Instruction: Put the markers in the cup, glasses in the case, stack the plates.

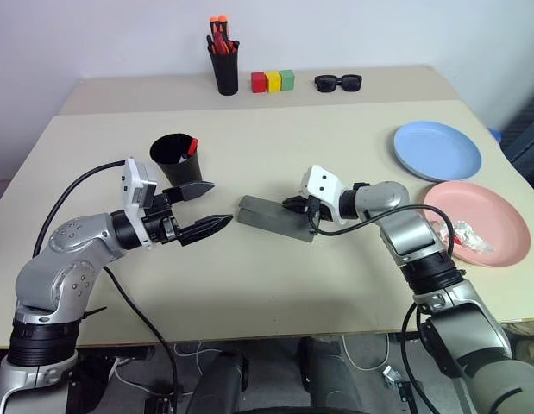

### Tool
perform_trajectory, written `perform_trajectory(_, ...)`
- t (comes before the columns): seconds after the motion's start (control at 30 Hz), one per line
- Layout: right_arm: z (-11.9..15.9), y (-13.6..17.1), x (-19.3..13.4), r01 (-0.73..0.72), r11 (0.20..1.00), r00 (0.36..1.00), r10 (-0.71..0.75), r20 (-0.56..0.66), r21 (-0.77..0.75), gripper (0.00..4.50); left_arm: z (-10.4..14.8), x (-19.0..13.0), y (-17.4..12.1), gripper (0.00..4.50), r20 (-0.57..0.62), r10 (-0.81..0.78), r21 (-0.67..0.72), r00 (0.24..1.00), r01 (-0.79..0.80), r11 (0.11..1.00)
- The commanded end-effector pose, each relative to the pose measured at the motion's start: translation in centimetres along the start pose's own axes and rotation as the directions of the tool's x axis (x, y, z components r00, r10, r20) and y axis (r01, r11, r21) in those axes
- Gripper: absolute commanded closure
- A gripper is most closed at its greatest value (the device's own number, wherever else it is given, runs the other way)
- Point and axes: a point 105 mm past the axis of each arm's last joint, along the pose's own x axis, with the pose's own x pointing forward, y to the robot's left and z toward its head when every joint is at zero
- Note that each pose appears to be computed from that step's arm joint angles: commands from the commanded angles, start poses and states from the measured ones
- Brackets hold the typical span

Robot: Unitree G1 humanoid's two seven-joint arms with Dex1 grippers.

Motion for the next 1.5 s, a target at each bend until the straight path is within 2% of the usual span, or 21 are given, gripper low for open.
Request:
perform_trajectory(0.03,0.7,0.2,-0.4,0.000,0.998,1.000,0.001,0.016,-0.056,4.46,1.1,-0.2,0.0,0.00,0.017,0.003,0.048,1.000,-0.004,0.999)
perform_trajectory(0.37,-0.4,1.7,0.4,-0.019,0.992,0.999,0.015,-0.031,-0.121,4.46,1.4,-0.1,0.0,0.00,0.018,0.001,0.056,1.000,-0.002,0.998)
perform_trajectory(0.67,3.3,0.8,-0.5,0.031,0.996,0.989,-0.019,0.148,-0.083,4.46,1.3,0.1,0.1,0.00,0.019,0.001,0.057,1.000,-0.002,0.998)
perform_trajectory(0.77,5.1,-1.1,-1.7,0.115,0.993,0.963,-0.108,0.248,-0.012,4.46,1.4,0.3,0.2,0.00,0.024,0.001,0.063,1.000,-0.003,0.998)
perform_trajectory(0.87,6.1,-3.5,-3.5,0.167,0.975,0.926,-0.206,0.318,0.144,4.46,1.5,0.5,0.1,0.00,0.031,-0.006,0.062,0.999,0.004,0.998)
perform_trajectory(0.9,6.1,-4.2,-4.4,0.165,0.961,0.914,-0.234,0.332,0.222,4.23,1.4,0.5,0.1,0.00,0.032,-0.010,0.059,0.999,0.008,0.998)
perform_trajectory(0.97,4.9,-5.1,-6.1,0.209,0.939,0.909,-0.290,0.300,0.272,3.64,1.5,0.6,0.1,0.00,0.034,-0.013,0.061,0.999,0.011,0.998)
perform_trajectory(1.1,1.7,-5.4,-9.6,0.328,0.894,0.909,-0.387,0.154,0.306,1.64,1.5,0.8,0.2,0.00,0.038,-0.020,0.068,0.999,0.018,0.998)
perform_trajectory(1.2,0.3,-4.9,-12.8,0.400,0.866,0.897,-0.437,0.062,0.300,0.04,1.4,1.0,0.2,0.00,0.039,-0.042,0.060,0.998,0.040,0.997)
perform_trajectory(1.3,-1.3,-4.2,-15.6,0.462,0.839,0.881,-0.471,-0.042,0.287,0.04,1.1,1.3,0.4,0.00,0.040,-0.068,0.053,0.997,0.065,0.996)
perform_trajectory(1.43,-5.7,-3.5,-20.2,0.602,0.743,0.797,-0.539,-0.272,0.292,0.04,0.7,2.3,0.5,0.00,0.049,-0.112,0.048,0.992,0.110,0.993)
perform_trajectory(1.5,-7.0,-2.7,-21.9,0.642,0.720,0.759,-0.545,-0.357,0.265,0.04,0.6,2.7,0.6,0.00,0.052,-0.135,0.046,0.990,0.133,0.990)
